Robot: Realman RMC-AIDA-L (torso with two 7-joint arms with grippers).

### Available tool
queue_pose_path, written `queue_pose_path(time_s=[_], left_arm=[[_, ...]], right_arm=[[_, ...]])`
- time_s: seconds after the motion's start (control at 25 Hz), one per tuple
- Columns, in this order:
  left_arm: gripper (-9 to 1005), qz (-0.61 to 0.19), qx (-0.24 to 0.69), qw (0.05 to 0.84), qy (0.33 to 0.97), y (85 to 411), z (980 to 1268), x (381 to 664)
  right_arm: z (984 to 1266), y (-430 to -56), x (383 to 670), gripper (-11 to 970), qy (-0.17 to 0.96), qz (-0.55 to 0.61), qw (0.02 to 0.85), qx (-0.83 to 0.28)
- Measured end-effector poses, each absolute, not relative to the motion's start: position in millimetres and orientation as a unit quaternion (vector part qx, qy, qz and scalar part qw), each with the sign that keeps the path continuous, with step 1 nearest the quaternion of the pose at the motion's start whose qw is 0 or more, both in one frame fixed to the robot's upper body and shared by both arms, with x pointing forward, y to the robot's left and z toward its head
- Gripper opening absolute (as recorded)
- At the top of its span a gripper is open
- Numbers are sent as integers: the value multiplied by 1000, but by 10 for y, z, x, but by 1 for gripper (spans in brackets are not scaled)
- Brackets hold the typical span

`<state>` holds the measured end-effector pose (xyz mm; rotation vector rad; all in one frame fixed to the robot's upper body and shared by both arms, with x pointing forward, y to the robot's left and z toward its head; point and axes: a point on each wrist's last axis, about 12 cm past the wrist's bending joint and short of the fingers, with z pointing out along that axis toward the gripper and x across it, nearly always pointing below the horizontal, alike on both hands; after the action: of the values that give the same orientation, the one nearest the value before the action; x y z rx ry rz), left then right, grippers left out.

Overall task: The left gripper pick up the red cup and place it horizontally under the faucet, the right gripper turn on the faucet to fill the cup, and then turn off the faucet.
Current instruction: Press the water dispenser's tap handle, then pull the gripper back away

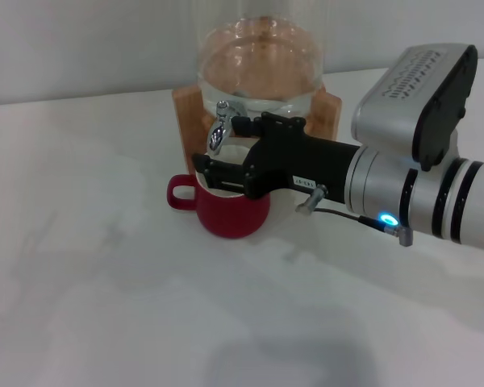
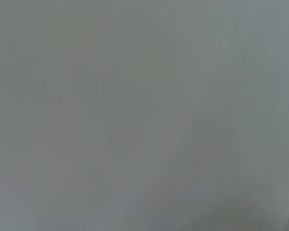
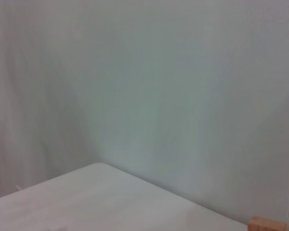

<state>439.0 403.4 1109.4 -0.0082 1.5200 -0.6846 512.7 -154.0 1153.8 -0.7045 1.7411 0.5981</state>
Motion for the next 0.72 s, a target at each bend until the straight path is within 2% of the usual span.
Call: queue_pose_path(time_s=[0.72], left_arm=[[846,-307,-1,674,672,4018,11112,4421]], right_arm=[[11545,-1657,5165,793,742,242,558,-282]])
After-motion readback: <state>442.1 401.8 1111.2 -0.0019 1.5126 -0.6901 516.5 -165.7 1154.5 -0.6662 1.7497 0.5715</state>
